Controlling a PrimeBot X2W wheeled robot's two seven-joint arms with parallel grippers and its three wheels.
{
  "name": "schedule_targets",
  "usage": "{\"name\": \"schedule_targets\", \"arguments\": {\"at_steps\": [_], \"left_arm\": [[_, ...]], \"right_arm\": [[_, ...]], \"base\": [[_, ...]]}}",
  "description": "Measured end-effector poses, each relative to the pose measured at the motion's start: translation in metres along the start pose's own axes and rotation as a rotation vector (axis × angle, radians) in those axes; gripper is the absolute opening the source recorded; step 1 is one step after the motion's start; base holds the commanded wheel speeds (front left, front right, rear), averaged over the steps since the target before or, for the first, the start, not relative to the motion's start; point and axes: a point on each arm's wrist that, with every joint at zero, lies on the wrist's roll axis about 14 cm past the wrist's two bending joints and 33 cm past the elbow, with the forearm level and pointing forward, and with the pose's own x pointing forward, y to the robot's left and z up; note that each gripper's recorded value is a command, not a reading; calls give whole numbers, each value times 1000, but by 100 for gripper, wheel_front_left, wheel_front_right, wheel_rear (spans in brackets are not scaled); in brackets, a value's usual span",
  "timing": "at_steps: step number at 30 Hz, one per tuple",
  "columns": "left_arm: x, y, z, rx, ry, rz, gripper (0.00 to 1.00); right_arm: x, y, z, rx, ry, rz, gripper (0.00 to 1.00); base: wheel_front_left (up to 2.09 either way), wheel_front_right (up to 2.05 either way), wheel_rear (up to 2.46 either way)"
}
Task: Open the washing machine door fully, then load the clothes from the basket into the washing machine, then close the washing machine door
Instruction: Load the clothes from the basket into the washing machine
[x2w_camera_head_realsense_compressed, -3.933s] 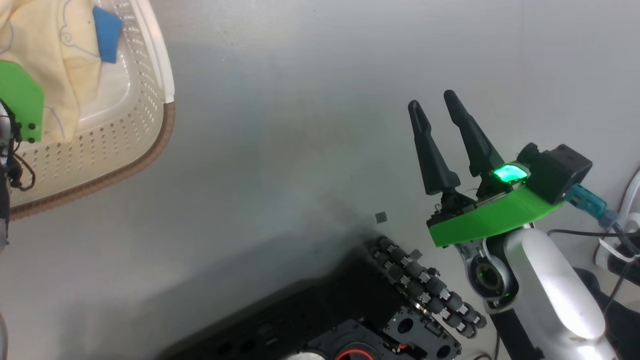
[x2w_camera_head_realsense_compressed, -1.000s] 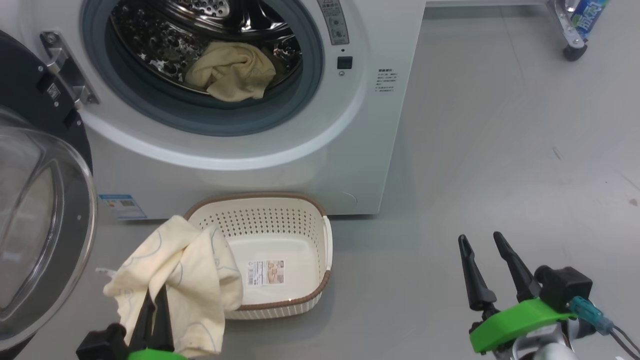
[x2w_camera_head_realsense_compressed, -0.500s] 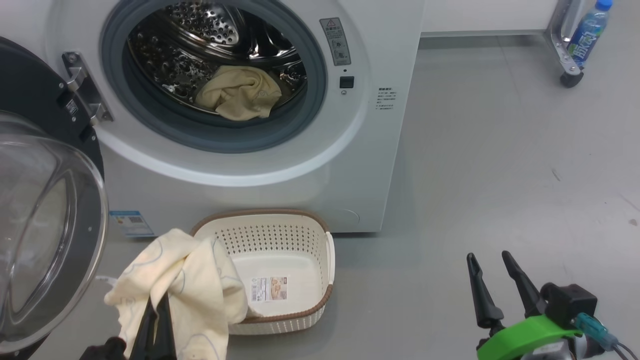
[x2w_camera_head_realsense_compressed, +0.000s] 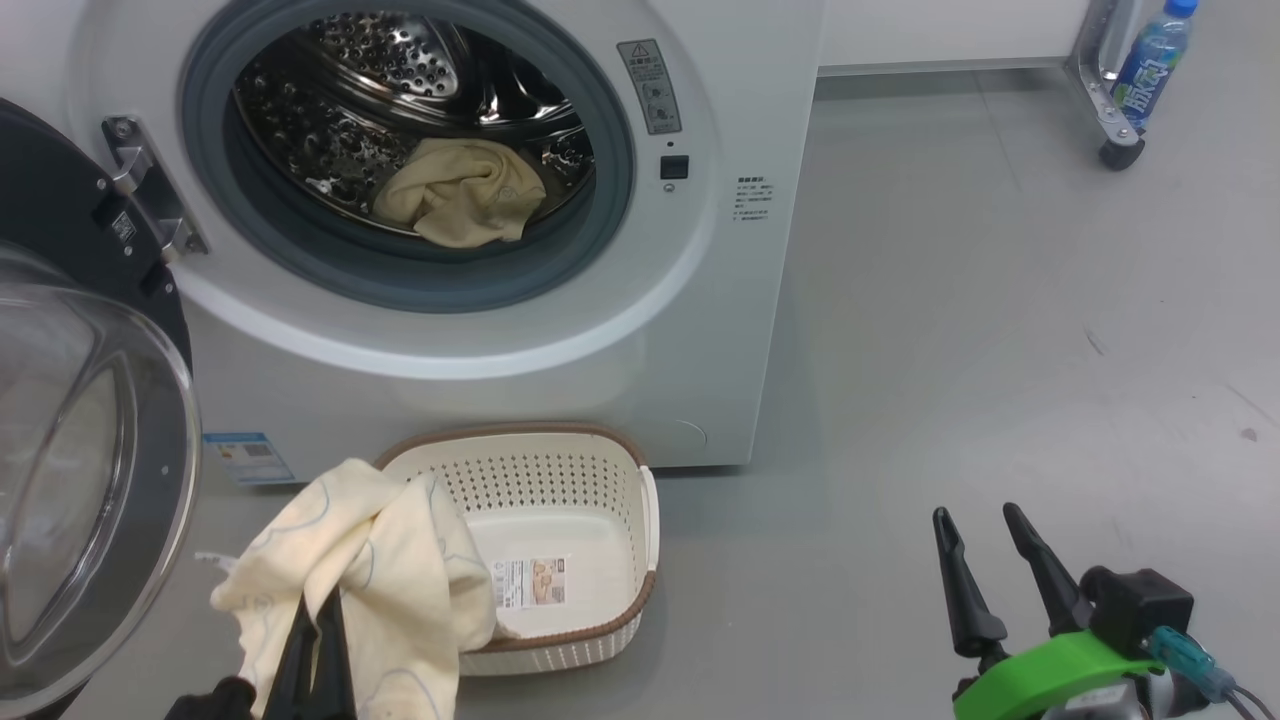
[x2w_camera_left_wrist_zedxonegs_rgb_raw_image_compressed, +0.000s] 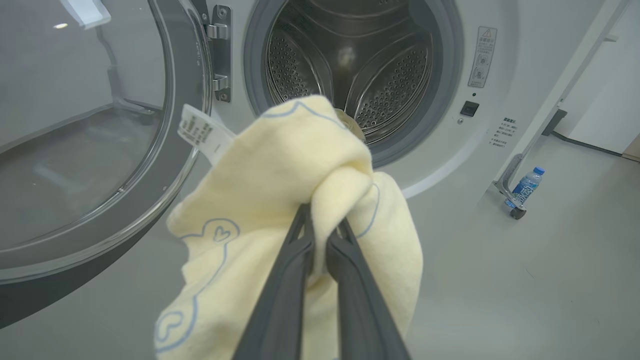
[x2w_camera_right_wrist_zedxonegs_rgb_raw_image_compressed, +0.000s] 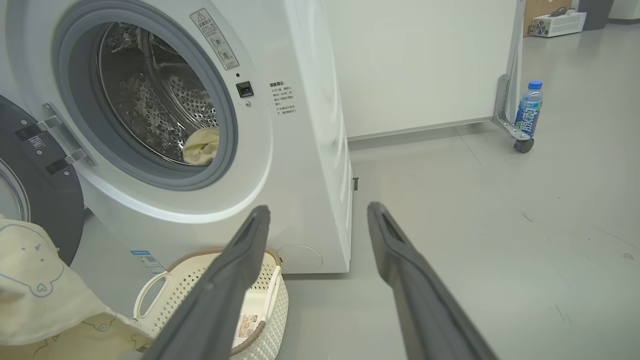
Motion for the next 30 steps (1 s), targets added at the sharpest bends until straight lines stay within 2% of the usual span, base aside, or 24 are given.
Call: {"name": "schedule_targets", "arguments": {"at_steps": [17, 23, 30], "left_arm": [[11, -4, -11, 26, 34, -32, 0], [38, -13, -8, 47, 22, -88, 0], [96, -17, -1, 91, -8, -139, 0]], "right_arm": [[2, -2, -14, 17, 47, -12, 100], [10, -8, -17, 33, 56, -29, 100], [30, -12, -18, 55, 59, -39, 100]], "base": [[0, 0, 0], [0, 0, 0], [0, 0, 0]]}}
